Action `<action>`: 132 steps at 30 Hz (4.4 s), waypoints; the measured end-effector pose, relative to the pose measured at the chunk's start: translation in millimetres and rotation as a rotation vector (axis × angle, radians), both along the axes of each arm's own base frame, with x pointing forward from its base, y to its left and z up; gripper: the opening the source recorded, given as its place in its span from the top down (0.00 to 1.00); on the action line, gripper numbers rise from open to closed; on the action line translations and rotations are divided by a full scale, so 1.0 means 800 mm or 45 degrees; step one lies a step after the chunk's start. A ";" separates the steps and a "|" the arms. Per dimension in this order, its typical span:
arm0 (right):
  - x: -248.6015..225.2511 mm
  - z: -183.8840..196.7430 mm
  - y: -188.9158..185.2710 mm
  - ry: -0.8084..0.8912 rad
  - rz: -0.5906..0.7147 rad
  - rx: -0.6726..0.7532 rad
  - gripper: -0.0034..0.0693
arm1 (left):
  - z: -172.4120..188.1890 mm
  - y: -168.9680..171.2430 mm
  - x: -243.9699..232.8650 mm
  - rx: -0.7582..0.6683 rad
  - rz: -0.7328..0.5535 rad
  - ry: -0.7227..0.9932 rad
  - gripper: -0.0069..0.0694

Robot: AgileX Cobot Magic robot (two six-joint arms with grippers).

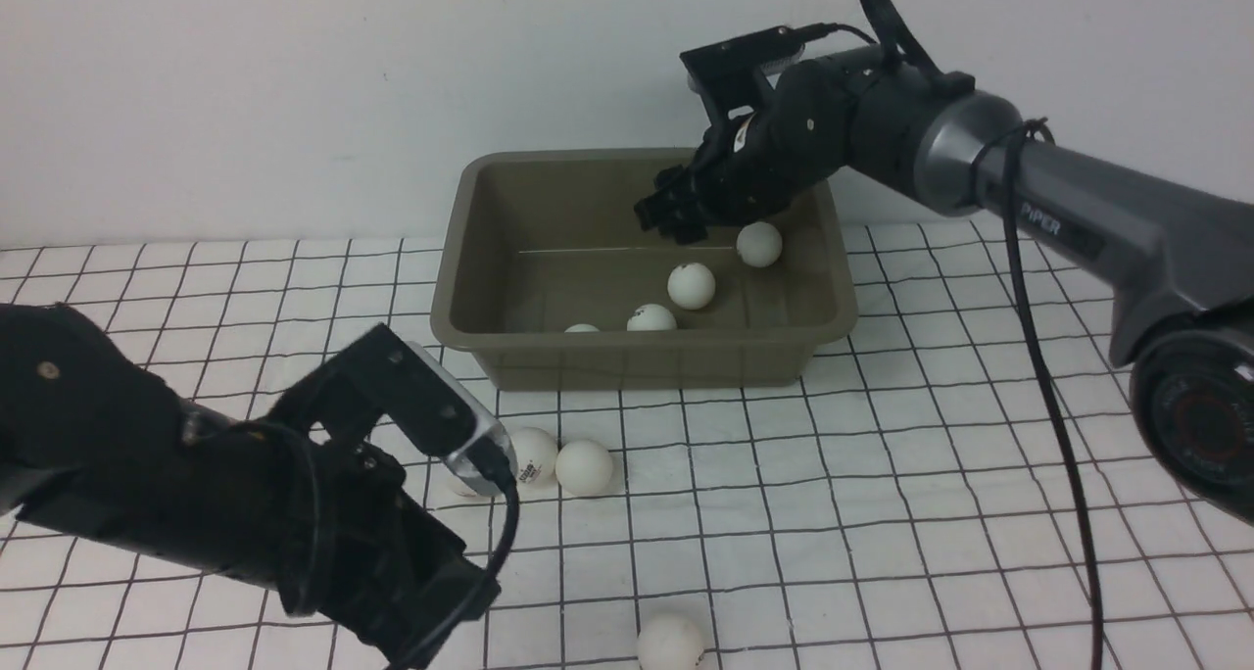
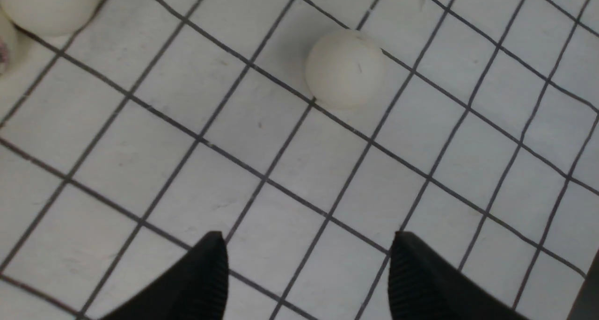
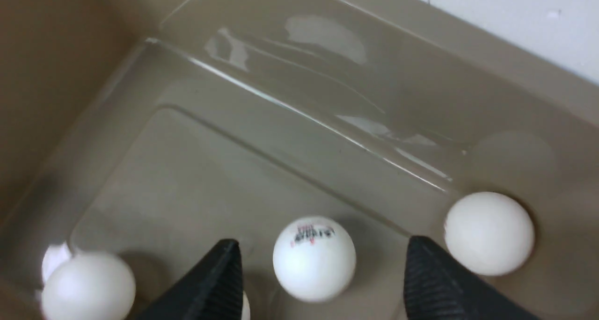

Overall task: Put the table tennis balls into the box on the white checkered tablecloth.
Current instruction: 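Release the ping pong ball into the bin and lift the gripper away, then reach for and grasp a ping pong ball on the table beside the basket, then drop the ball into the bin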

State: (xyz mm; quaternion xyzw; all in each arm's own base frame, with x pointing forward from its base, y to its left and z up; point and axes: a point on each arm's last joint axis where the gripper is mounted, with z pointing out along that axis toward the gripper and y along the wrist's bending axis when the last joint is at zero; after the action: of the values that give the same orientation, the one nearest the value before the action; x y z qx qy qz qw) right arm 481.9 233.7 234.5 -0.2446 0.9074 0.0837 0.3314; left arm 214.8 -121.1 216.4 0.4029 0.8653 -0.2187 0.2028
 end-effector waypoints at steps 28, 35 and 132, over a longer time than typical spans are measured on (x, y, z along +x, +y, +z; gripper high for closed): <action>-0.272 0.362 -0.159 -0.481 0.001 -0.100 0.97 | -0.046 -0.080 0.009 -0.090 -0.205 -0.199 0.24; -0.341 0.360 -0.189 -0.486 -0.002 -0.105 0.97 | -0.062 -0.085 0.016 -0.078 -0.189 -0.203 0.24; -0.541 0.280 -0.284 -0.529 -0.222 0.057 0.98 | -0.040 -0.053 0.265 0.102 0.261 -0.770 0.37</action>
State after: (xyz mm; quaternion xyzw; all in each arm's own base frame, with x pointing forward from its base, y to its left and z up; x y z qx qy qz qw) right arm 49.0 6.7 458.5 -0.1698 0.8353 0.0229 0.5225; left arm 426.8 -163.7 184.5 0.3679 0.8098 -0.0332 0.4559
